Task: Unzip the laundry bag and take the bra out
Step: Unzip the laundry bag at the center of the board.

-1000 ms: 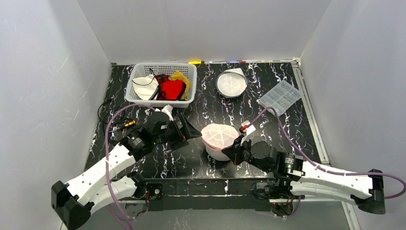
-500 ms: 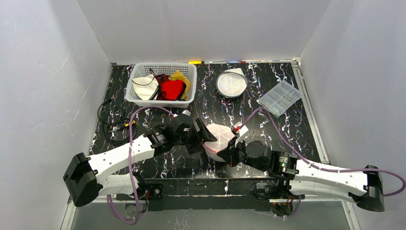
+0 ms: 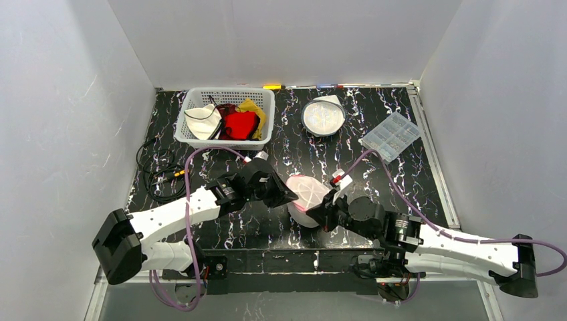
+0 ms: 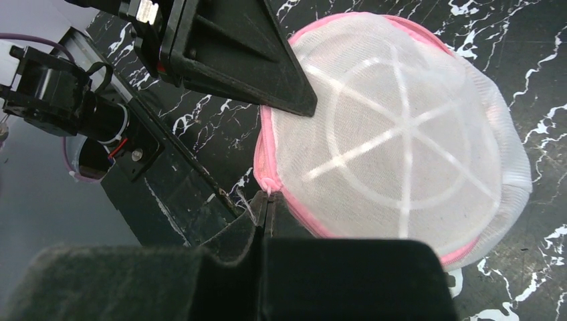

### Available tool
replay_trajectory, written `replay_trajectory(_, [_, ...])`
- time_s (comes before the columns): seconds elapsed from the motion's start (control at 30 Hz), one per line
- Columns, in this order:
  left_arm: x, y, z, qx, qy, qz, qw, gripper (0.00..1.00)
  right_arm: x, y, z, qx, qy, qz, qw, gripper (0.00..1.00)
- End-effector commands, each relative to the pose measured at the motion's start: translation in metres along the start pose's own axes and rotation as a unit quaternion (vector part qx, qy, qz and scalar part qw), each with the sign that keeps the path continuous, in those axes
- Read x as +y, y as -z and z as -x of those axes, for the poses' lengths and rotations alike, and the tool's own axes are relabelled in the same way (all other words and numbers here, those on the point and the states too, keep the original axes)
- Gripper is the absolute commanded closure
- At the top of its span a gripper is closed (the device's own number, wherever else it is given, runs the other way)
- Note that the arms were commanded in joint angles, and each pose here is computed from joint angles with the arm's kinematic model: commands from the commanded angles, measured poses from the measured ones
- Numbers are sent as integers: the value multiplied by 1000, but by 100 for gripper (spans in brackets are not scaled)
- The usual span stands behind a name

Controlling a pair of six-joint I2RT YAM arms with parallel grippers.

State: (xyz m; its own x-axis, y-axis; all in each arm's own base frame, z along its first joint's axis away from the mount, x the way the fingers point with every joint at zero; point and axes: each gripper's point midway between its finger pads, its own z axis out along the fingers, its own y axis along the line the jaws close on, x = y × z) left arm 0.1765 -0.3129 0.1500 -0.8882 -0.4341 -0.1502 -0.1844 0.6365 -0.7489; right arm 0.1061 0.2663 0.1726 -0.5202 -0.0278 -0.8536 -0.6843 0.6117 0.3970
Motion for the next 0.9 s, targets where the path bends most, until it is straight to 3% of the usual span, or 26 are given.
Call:
replay_trajectory(0.0, [19, -6, 16, -30, -11, 28, 999, 100, -1, 12, 23, -31, 2, -9, 999, 99])
replay_trajectory(0.33, [12, -3, 18, -8, -48, 7, 999, 100, -42, 28, 19, -39, -10, -105, 994, 99])
replay_trajectory(0.5, [-18, 4, 32, 51, -109, -71, 990, 100, -29, 35, 40, -66, 1, -76, 995, 99])
replay_trajectory(0.7, [-75, 25, 40, 143, -207, -182, 950, 99, 5, 33, 56, -60, 25, -7, 998, 99])
replay_trajectory(0.77, [-76, 20, 34, 175, -217, -198, 940, 98, 11, 25, 49, -49, 24, 7, 998, 99])
replay_trajectory(0.87, [-60, 0, 30, 194, -206, -189, 940, 96, 16, 13, 40, -45, 14, 20, 999, 99])
